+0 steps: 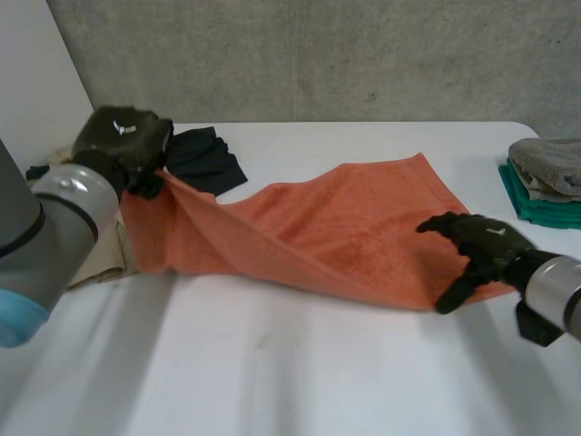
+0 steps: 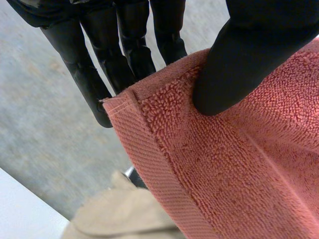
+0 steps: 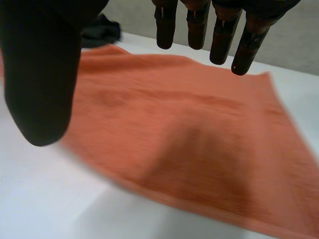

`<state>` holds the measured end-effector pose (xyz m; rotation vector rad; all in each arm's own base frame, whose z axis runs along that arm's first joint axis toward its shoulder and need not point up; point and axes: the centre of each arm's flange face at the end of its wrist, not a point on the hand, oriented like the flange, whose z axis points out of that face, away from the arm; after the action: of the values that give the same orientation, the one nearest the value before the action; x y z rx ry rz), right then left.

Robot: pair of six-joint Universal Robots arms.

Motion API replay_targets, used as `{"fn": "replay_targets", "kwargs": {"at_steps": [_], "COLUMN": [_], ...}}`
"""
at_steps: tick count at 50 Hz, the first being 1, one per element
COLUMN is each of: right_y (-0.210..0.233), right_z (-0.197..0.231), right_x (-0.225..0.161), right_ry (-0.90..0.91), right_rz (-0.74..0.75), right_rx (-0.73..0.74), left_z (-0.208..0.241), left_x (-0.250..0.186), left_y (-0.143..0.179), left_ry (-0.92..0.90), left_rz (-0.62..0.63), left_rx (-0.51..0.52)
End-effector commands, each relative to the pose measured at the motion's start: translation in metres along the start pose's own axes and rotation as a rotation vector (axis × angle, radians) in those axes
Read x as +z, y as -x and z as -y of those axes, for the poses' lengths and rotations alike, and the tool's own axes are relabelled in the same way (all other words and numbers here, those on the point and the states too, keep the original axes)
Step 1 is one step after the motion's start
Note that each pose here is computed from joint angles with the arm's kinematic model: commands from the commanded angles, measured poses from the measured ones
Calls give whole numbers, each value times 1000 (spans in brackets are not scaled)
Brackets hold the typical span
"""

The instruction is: Fold the laundry.

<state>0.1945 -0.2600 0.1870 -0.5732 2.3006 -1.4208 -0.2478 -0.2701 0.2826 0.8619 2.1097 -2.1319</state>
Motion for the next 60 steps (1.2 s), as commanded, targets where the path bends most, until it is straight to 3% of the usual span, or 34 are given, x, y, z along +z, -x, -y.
{"fn": "replay_targets", "kwargs": {"at_steps": [1,16,23,31,37,43,50,60], "right_y": [55,30,-43,-79,-85,-93,-98,-77], "right_z": [-11,-34,-14,-12,-15,-6,41,49], "right_x": [10,78,86,89,94,78,23,-73], "right_ry": [-47,-70,-86,-64,-53,-3,35,360], "right_rz": [142,-142,-316,-361,-350,-362,-375,-279], "right_rx": [-16,-135,-170,-285,-287,-293,-518,-787], "left_z": [13,-2,-7,-12,-13,-20,-39,-59], "left_x": [15,26,29,31,30,27,-8,-94], "left_y": [12,32,45,52,50,44,28,5], "left_ry": [-38,9,21,33,40,69,227,415], "left_rz": [56,126,158,175,171,149,63,-119], "left_rx": [1,-18,-35,-36,-38,-34,-6,239]}}
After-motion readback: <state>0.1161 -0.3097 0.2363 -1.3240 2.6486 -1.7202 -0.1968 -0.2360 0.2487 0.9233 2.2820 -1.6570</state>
